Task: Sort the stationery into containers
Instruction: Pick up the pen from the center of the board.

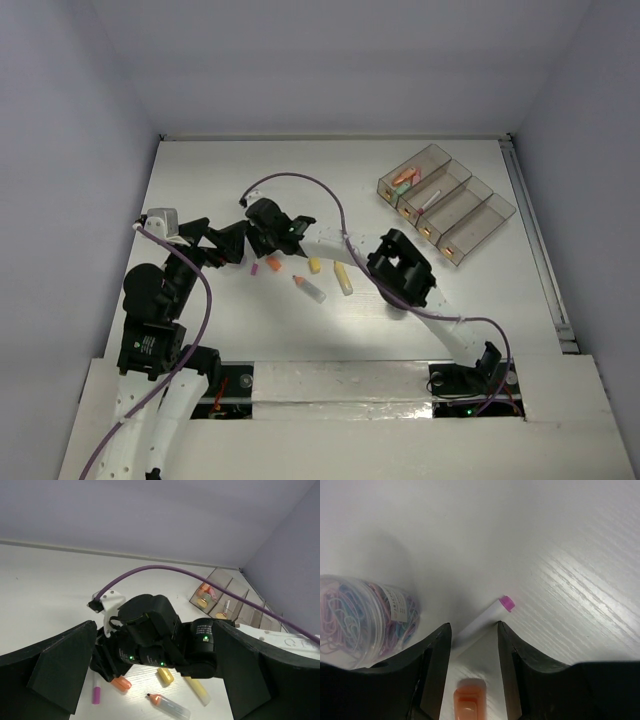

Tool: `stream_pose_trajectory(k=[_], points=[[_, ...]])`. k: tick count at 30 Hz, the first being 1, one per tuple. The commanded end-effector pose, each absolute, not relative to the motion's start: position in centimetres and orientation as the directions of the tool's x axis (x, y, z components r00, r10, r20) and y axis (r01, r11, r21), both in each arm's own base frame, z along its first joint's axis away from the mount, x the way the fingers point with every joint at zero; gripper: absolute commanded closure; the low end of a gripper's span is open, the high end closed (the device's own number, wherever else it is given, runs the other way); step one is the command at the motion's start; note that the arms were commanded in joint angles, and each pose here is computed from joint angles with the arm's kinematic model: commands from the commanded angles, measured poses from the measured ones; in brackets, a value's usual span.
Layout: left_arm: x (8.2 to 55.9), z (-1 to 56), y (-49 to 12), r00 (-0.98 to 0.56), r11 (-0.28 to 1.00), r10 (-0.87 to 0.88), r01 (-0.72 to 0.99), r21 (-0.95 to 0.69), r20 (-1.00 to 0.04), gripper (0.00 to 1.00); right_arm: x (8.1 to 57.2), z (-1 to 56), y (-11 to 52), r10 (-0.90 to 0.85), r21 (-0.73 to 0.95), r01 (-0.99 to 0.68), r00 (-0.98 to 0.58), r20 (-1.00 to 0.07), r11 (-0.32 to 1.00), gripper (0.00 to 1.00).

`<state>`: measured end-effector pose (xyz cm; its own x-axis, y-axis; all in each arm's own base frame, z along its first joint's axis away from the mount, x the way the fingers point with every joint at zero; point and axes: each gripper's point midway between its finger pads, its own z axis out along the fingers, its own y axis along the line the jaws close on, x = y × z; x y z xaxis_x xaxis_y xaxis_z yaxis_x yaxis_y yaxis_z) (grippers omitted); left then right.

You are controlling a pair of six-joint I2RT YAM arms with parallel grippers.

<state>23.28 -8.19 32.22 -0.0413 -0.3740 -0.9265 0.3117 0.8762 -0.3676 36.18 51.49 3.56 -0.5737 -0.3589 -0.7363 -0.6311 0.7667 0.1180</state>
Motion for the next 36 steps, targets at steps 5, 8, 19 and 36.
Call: stream_pose_trajectory(k=[5,8,19,36], points=[[22.9,34.8,-8.2,0.031,0.871,-0.385,0.344,-0.352,-0.922,0.01,35.3,-1.7,49.6,-0.567,-0.118,-0.667,-0.511,-0.646,0.736,0.52],[22.9,34.8,-8.2,0.03,0.871,-0.385,0.344,-0.352,-0.923,0.01,35.0,-2.3,49.3,-0.589,-0.15,-0.667,-0.502,-0.633,0.73,0.53],[22.9,35.1,-7.7,0.045,0.879,-0.386,0.32,-0.353,-0.921,0.01,34.2,-3.2,49.0,-0.573,-0.137,-0.652,-0.524,-0.63,0.746,0.82],[23.0,34.9,-7.7,0.043,0.88,-0.385,0.317,-0.353,-0.922,0.01,36.5,10.1,52.0,-0.065,0.273,-0.522,-0.539,-0.84,0.808,1.0]])
